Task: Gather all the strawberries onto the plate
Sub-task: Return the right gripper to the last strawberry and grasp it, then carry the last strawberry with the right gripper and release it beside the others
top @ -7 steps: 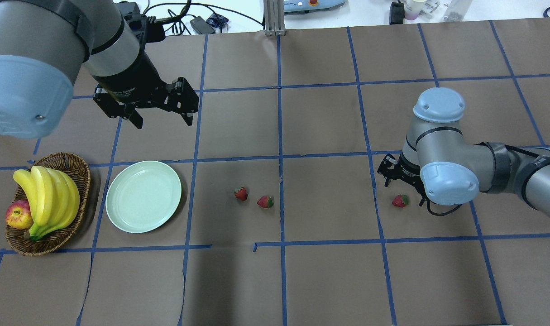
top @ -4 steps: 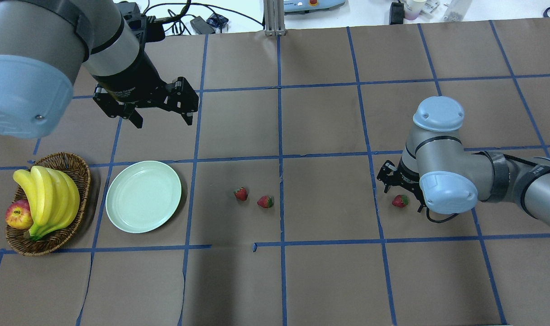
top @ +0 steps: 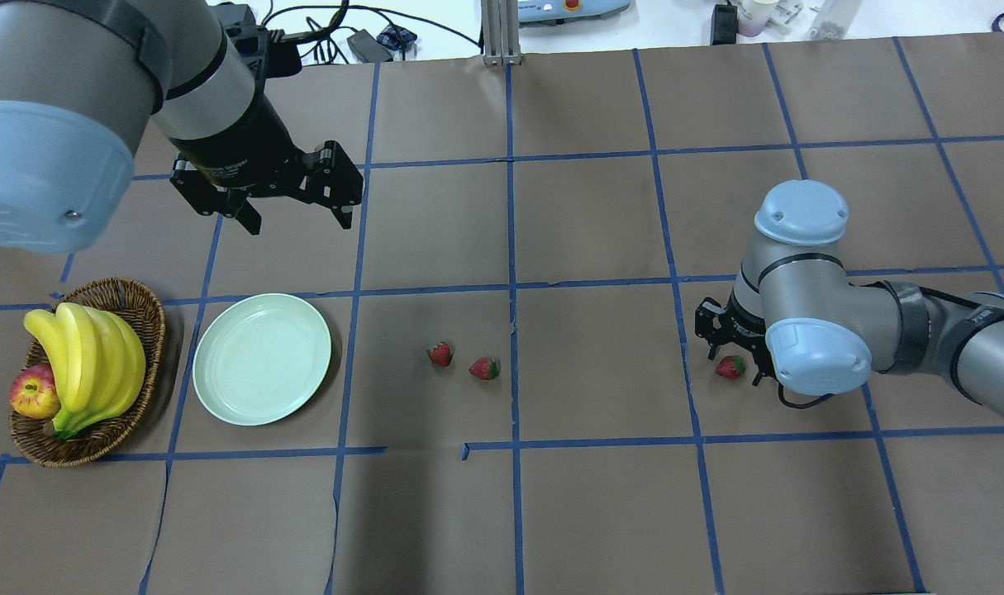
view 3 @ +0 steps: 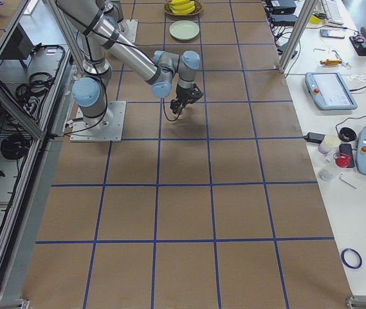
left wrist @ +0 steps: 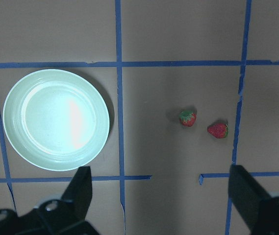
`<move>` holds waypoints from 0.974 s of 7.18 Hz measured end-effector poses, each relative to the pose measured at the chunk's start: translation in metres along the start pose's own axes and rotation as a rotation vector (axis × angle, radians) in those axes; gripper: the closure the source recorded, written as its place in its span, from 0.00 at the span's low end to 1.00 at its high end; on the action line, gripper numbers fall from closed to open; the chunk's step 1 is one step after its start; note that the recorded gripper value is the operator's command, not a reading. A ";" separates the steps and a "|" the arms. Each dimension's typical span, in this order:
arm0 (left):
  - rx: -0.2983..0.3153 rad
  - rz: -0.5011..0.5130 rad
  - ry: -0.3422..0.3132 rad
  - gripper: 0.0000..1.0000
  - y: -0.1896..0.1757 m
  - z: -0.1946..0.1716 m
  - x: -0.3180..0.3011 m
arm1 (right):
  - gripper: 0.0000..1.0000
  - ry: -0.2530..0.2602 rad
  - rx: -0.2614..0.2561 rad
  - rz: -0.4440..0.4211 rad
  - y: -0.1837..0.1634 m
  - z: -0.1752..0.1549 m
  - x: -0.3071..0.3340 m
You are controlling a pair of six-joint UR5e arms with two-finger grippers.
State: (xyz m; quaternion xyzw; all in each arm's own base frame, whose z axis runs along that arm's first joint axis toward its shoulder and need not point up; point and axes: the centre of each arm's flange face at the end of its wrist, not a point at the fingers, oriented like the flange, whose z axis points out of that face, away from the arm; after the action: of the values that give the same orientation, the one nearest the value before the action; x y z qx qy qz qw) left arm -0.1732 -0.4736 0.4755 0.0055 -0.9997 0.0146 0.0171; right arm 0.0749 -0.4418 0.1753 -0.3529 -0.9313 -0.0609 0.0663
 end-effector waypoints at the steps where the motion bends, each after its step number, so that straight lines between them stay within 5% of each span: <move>1: 0.000 0.000 0.000 0.00 0.000 0.000 0.000 | 1.00 -0.004 0.006 0.007 -0.001 -0.001 -0.001; 4: 0.002 0.002 0.000 0.00 0.000 -0.001 0.000 | 1.00 -0.070 0.050 -0.004 -0.011 -0.031 -0.014; 7: 0.004 0.011 0.000 0.00 0.000 -0.002 0.000 | 1.00 -0.343 0.091 -0.238 0.042 -0.083 -0.091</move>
State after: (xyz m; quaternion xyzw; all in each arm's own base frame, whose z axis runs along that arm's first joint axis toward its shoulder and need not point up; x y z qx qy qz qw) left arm -0.1731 -0.4733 0.4776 -0.0001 -0.9997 0.0169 0.0170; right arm 0.1767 -0.4831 0.2445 -0.2423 -0.9659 0.0345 -0.0848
